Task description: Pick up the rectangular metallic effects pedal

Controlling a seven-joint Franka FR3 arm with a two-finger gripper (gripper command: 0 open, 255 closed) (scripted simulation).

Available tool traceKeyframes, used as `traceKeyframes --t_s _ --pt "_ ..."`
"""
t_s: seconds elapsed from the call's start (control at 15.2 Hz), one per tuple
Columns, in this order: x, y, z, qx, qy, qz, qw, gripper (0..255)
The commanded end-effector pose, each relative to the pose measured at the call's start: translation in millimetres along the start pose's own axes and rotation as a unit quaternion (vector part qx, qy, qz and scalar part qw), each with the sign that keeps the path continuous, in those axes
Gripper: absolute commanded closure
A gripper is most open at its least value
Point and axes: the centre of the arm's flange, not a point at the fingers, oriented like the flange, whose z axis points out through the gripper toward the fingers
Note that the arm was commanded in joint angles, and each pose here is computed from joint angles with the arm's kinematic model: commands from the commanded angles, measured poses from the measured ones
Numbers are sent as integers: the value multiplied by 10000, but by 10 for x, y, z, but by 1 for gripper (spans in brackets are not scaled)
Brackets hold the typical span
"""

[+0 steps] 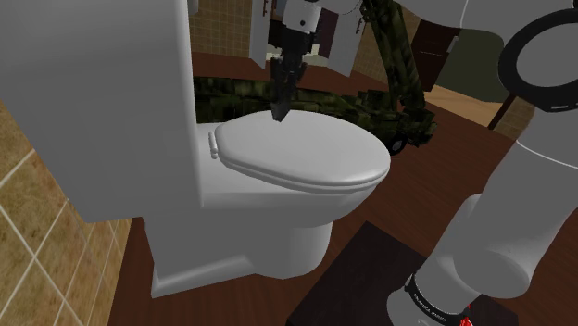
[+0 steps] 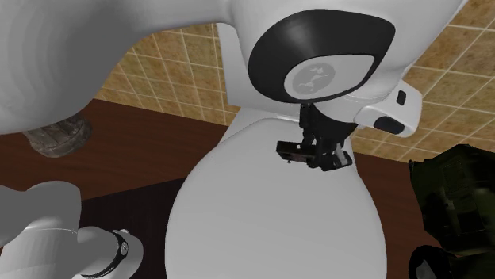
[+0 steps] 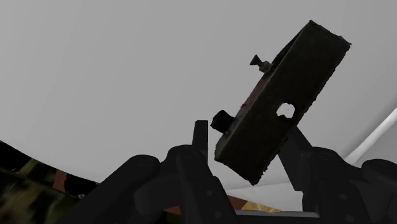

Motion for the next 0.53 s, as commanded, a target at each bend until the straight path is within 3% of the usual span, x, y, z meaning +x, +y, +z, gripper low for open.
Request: traceKeyframes --t_s 0.0,0.46 --pt "6 -10 -104 0 -2 0 10000 255" --pt "18 -32 -375 0 -2 0 10000 255"
